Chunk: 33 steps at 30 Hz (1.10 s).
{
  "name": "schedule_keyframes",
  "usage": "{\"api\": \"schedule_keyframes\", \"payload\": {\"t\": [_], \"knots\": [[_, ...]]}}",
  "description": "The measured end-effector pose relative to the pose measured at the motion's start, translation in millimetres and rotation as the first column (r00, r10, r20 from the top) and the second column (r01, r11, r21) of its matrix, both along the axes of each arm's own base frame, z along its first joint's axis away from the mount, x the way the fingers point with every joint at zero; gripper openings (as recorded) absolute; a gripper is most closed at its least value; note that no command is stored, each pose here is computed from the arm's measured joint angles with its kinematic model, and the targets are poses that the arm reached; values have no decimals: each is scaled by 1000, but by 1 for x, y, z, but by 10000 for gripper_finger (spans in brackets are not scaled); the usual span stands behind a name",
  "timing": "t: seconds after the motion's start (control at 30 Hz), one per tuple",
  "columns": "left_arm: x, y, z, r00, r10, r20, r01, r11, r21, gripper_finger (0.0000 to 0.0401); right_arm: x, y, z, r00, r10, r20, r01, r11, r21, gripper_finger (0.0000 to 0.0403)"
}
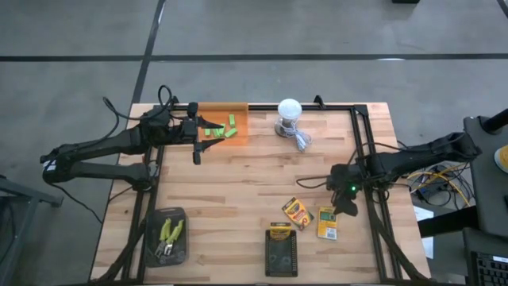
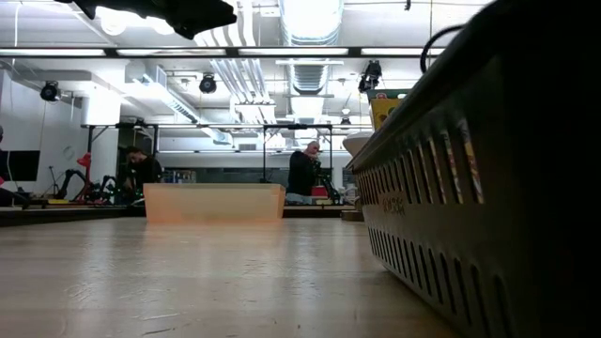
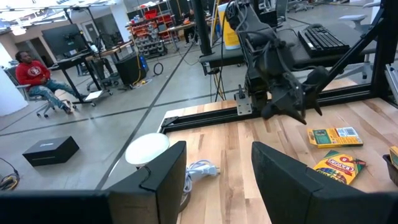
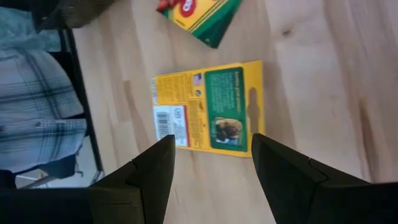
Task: Pick & Place School Supplies
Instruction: Put the crayon box into the right black bin
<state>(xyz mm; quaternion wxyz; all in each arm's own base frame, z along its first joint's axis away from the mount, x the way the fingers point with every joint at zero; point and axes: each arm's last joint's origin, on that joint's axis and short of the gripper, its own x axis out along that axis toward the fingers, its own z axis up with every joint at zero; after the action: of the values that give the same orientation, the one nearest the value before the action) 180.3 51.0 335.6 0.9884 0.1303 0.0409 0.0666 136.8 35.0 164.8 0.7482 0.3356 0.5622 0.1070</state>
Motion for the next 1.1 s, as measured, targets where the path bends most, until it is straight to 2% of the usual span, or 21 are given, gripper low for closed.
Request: {"api": "schedule_keyframes", "payload": {"t": [0.2, 0.43, 1.1], "knots": [[0, 0, 0, 1000, 0, 0, 0, 1000, 0, 188, 0, -2, -9, 1000, -9, 24, 9, 1000, 11, 208], [0, 0, 0, 1000, 0, 0, 0, 1000, 0, 188, -5, -2, -22, 999, -47, -18, 48, 999, 26, 208], [0, 0, 0, 1000, 0, 1, 0, 1000, 0, 188, -3, -2, -33, 998, -50, -40, 51, 998, 20, 208]]}}
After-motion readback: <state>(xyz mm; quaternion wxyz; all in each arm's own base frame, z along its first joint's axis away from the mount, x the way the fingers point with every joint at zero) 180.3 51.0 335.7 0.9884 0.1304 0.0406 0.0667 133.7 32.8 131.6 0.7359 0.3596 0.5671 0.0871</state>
